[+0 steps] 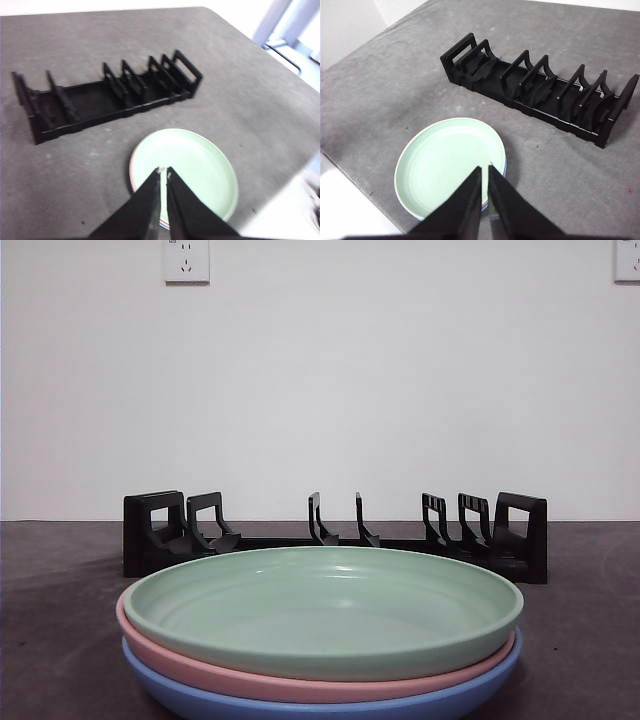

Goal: Place the plate

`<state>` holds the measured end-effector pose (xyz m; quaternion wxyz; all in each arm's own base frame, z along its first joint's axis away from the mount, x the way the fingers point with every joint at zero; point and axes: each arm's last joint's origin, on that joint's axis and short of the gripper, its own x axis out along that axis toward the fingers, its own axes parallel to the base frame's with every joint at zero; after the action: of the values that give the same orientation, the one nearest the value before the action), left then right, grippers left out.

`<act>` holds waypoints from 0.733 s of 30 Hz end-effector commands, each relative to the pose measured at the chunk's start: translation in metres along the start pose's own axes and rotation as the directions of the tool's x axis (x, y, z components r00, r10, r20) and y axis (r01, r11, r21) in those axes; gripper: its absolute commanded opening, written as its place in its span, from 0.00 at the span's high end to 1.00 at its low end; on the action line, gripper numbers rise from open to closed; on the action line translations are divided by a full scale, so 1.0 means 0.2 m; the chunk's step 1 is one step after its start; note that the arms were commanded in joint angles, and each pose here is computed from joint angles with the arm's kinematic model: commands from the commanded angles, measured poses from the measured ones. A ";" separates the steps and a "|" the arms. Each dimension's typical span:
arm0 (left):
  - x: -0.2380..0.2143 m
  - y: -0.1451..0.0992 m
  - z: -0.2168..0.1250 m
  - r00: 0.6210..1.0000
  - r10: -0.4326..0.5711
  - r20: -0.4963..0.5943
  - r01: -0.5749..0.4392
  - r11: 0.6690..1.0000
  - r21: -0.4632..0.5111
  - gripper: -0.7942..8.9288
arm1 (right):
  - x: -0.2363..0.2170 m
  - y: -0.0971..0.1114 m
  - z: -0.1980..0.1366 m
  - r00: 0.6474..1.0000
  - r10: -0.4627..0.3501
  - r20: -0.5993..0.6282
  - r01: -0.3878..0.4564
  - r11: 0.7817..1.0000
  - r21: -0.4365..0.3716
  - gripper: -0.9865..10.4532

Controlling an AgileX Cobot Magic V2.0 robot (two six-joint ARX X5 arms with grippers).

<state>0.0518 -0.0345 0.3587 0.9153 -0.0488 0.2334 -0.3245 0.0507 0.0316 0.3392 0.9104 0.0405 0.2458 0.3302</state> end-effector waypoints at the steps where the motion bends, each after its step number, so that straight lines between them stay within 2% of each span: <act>1: 0.08 0.04 -0.04 0.999 0.002 0.037 -0.001 1.000 -0.019 0.90 | -0.01 0.01 0.01 1.000 0.006 0.017 -0.006 1.000 -0.001 0.90; 4: 0.16 0.12 -0.13 0.992 0.069 0.107 -0.066 0.997 -0.030 0.90 | -0.01 0.01 0.01 1.000 0.006 0.017 -0.006 1.000 -0.001 0.90; 5: 0.19 0.14 -0.18 0.986 0.099 0.137 -0.099 0.995 -0.007 0.90 | -0.01 0.01 0.01 1.000 0.006 0.017 -0.006 1.000 -0.001 0.90; 10: 0.30 0.29 -0.42 0.939 0.241 0.244 -0.249 0.968 0.002 0.90 | -0.01 0.01 0.01 1.000 0.006 0.018 -0.006 1.000 -0.001 0.90; 13: 0.36 0.38 -0.56 0.872 0.358 0.334 -0.372 0.928 -0.025 0.90 | -0.01 0.01 0.01 1.000 0.006 0.017 -0.006 1.000 -0.001 0.90; 16: 0.40 0.43 -0.66 0.819 0.436 0.372 -0.440 0.894 -0.080 0.90 | -0.01 0.01 0.01 1.000 0.006 0.017 -0.006 1.000 -0.001 0.90; 22: 0.43 0.49 -0.77 0.765 0.544 0.344 -0.538 0.834 -0.123 0.90 | -0.01 0.01 0.01 1.000 0.006 0.017 -0.006 1.000 -0.001 0.90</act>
<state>0.0947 -0.0010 0.1656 0.9954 -0.0504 0.0730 -0.0353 0.0507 0.0316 0.3393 0.9104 0.0405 0.2455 0.3305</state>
